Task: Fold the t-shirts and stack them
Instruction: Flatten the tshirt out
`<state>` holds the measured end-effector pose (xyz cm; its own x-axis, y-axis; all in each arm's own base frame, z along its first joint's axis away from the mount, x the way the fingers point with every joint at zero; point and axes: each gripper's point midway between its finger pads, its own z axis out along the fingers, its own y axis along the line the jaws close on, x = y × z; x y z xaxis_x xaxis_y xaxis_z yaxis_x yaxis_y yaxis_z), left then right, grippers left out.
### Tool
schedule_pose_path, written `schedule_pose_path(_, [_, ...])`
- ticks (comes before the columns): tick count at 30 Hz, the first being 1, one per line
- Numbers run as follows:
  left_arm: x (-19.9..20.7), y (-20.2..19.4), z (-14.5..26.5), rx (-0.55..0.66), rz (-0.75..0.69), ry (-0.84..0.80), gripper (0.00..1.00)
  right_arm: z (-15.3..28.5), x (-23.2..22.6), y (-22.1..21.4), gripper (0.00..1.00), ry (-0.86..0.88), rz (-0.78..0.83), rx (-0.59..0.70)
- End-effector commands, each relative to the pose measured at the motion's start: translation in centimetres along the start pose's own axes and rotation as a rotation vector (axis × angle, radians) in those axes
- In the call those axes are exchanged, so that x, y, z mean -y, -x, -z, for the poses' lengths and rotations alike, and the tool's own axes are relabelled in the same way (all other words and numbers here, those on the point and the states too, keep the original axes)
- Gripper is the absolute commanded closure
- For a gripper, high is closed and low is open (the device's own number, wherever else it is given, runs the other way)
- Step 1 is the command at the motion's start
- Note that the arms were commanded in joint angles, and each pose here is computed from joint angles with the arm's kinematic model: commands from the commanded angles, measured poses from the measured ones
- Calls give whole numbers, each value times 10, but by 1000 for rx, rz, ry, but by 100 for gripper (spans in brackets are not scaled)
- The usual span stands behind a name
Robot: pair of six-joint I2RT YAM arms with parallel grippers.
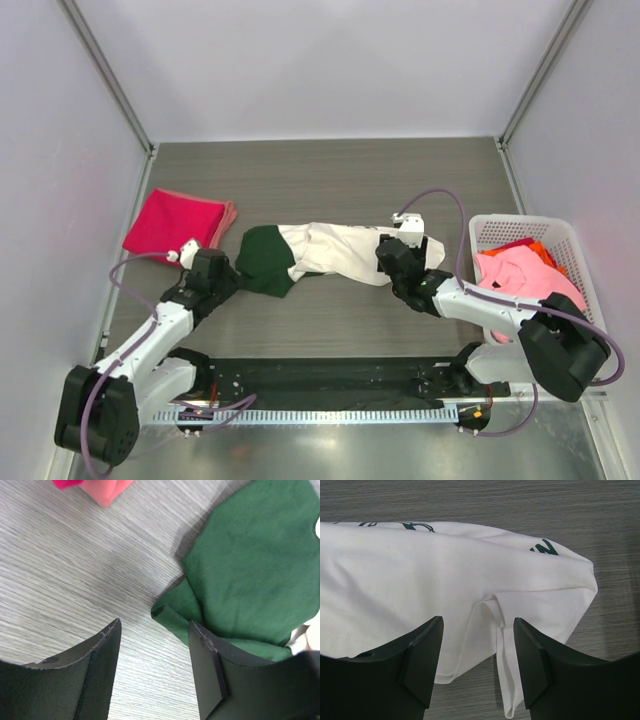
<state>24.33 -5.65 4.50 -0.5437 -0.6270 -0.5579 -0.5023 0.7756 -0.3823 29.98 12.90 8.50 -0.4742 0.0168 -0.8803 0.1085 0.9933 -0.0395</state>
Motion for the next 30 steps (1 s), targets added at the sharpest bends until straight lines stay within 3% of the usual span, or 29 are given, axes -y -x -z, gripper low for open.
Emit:
schedule_pose_path(1, [9, -4, -6, -32, 58, -14, 44, -3, -3, 14, 36, -4, -67, 42])
schedule_pose_path(4, [19, -8, -12, -63, 75, -39, 58, -1, -2, 15, 36, 0, -75, 45])
schedule_pose_path(5, [23, -9, -16, -79, 76, -43, 73, -1, -2, 15, 36, 5, -80, 45])
schedule_pose_path(8, [32, -13, -20, -126, 66, -52, 100, 0, -1, 15, 36, 5, -82, 47])
schedule_pose_path(14, [28, 10, -3, -70, 30, 18, 100, 6, 6, 11, 34, 18, -142, 23])
schedule_pose_path(18, [45, 42, 30, 13, 34, -48, 100, 19, 16, -16, 31, -15, -184, -131])
schedule_pose_path(21, [53, 53, 49, 40, 38, -96, 100, 23, 26, -24, 32, -72, -224, -171])
schedule_pose_path(30, [63, 69, 70, 58, 7, -113, 100, 30, 24, -67, 42, -65, -236, -319])
